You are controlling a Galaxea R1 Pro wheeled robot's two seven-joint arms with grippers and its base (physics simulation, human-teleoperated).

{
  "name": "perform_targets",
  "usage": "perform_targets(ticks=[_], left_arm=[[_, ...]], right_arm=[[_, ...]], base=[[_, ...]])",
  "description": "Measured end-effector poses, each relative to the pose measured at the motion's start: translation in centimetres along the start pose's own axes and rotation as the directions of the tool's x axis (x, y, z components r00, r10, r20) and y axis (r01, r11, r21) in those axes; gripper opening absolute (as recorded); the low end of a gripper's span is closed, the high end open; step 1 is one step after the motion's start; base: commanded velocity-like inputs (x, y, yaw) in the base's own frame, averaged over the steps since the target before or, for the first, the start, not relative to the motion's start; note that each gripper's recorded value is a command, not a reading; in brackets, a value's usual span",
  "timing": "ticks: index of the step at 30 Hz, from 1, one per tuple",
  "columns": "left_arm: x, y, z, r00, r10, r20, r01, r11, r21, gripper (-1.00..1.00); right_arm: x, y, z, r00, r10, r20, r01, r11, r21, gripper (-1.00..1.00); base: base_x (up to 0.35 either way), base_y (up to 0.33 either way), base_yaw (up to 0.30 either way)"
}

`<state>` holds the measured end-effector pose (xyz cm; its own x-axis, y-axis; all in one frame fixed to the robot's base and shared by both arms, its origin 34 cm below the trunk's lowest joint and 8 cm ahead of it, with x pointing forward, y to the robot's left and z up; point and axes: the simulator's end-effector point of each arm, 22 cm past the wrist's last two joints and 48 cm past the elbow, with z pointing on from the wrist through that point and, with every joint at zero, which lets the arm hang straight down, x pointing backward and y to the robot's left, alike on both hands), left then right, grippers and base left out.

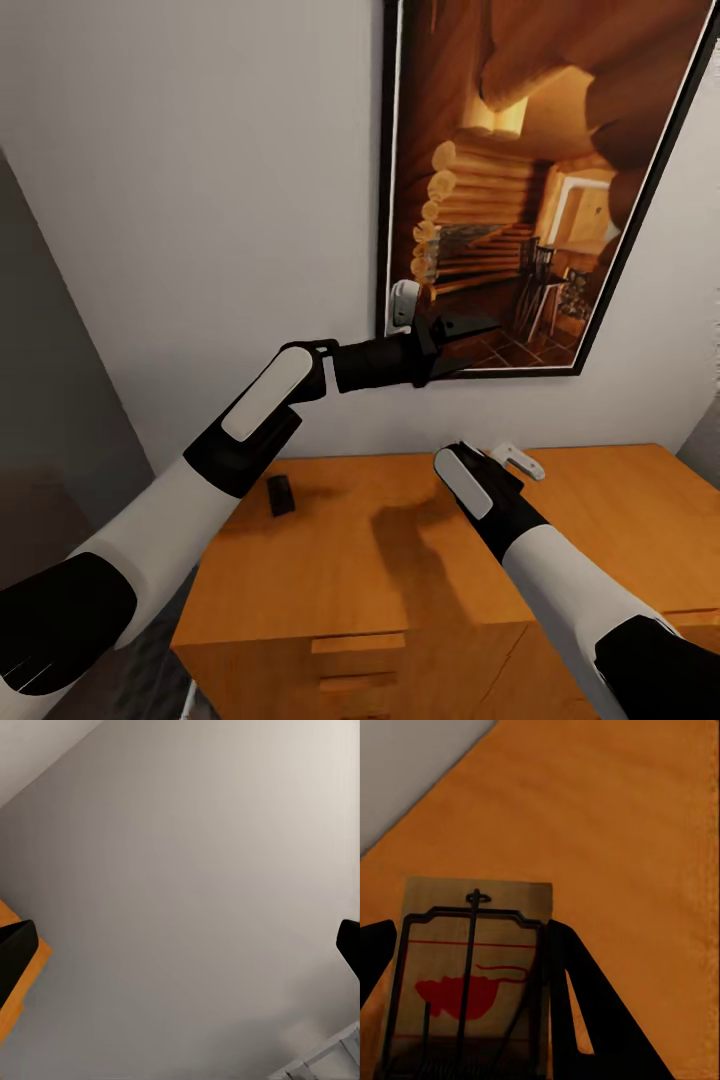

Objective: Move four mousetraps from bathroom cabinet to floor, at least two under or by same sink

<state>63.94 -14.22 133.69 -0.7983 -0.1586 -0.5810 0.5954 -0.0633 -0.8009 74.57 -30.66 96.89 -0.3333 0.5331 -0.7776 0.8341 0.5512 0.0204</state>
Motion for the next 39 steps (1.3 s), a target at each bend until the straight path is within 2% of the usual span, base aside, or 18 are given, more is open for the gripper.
perform_targets(ticks=[5, 15, 23, 25, 29, 31, 33, 35, 39], left_arm=[[0.0, 0.0, 0.0, 1.0, 0.001, 0.0, -0.001, 1.0, -0.002, 1.0], [0.0, 0.0, -0.1, 1.0, 0.004, 0.0, -0.004, 1.0, -0.002, 1.0], [-0.3, 0.8, -0.7, 1.0, 0.008, 0.005, -0.008, 1.0, -0.028, 1.0], [-0.3, 1.3, -0.8, 1.0, 0.025, 0.004, -0.025, 0.999, -0.049, 1.0], [-0.4, 2.5, -1.0, 0.995, 0.098, -0.004, -0.097, 0.989, -0.112, 1.0], [-0.8, 3.5, -1.3, 0.989, 0.149, -0.009, -0.148, 0.975, -0.163, 1.0], [-1.1, 4.3, -1.6, 0.983, 0.181, -0.009, -0.179, 0.963, -0.201, 1.0], [-1.7, 5.0, -1.9, 0.978, 0.208, -0.006, -0.204, 0.949, -0.239, 1.0], [-3.0, 6.1, -2.7, 0.972, 0.236, 0.013, -0.221, 0.927, -0.304, 1.0]], right_arm=[[0.0, 0.2, -0.2, 1.0, -0.002, 0.002, 0.002, 1.0, -0.005, -1.0], [-0.4, 0.3, -0.4, 1.0, -0.008, 0.019, 0.009, 1.0, -0.011, -1.0], [-3.6, 1.4, -1.8, 0.99, -0.027, 0.14, 0.034, 0.998, -0.049, -1.0], [-4.4, 1.1, -1.7, 0.986, -0.037, 0.164, 0.045, 0.998, -0.045, -1.0], [-6.3, 0.4, -1.1, 0.979, -0.066, 0.195, 0.078, 0.996, -0.052, -1.0], [-7.2, 0.2, -1.0, 0.973, -0.076, 0.217, 0.103, 0.988, -0.113, -1.0], [-7.7, 0.0, -1.2, 0.968, -0.087, 0.236, 0.129, 0.977, -0.169, -1.0], [-7.8, -0.6, -1.4, 0.962, -0.107, 0.25, 0.16, 0.966, -0.204, -1.0], [-7.3, -1.5, -1.7, 0.953, -0.161, 0.257, 0.222, 0.947, -0.23, -1.0]], base=[[-0.201, 0.0, 0.0], [-0.021, 0.0, 0.0], [-0.001, 0.0, 0.0], [0.0, 0.0, 0.0], [0.0, 0.0, 0.0], [0.0, 0.0, 0.0], [0.0, 0.0, 0.0], [0.0, 0.0, 0.0], [0.0, 0.0, 0.0]])
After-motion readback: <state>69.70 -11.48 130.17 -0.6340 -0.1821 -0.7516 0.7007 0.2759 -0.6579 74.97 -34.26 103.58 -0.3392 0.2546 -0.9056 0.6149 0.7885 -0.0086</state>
